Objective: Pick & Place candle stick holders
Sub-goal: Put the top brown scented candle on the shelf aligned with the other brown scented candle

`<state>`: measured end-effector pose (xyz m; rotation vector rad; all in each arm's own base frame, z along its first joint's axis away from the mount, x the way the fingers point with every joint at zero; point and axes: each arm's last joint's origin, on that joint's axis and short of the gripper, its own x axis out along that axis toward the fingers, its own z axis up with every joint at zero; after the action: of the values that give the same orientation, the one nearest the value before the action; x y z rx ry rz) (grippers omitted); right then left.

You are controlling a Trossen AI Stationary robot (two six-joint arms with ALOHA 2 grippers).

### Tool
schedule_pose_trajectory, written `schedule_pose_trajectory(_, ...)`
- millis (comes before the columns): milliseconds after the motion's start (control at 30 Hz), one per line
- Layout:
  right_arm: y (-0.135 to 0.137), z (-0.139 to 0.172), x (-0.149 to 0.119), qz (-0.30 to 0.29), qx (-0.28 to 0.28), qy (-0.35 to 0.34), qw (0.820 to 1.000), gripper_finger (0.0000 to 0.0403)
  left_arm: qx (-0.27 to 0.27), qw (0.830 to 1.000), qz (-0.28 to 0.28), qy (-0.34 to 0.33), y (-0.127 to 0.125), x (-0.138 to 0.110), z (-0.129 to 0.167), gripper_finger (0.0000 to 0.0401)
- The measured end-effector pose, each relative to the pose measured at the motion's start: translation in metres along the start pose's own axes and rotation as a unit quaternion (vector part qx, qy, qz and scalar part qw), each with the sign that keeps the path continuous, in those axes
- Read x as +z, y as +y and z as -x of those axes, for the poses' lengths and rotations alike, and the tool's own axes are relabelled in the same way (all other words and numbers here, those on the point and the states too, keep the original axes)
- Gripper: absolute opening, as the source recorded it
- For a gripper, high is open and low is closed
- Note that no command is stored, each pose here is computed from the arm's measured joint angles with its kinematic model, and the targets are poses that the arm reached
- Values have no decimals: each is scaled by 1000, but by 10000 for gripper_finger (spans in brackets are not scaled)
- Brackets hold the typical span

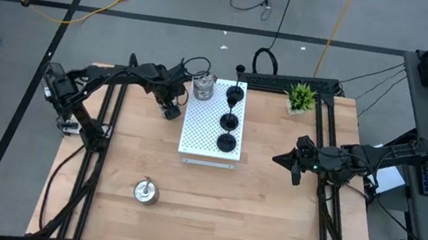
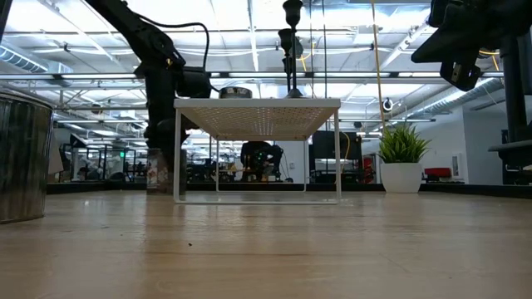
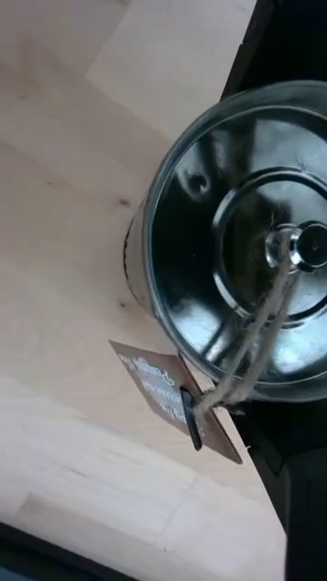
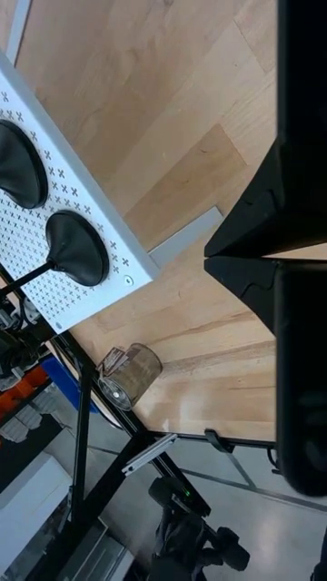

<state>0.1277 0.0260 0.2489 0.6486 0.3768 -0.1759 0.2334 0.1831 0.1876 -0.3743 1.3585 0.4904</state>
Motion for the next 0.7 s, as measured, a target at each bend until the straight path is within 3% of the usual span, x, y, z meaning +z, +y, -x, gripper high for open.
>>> schedule_pose_trajectory(400,0,0,0,-6,0,0,1000,0,75,997,0,7,0,0,0,400)
schedule_pose_trajectory(700,0,0,0,-6,0,0,1000,0,77,997,1,6,0,0,0,400)
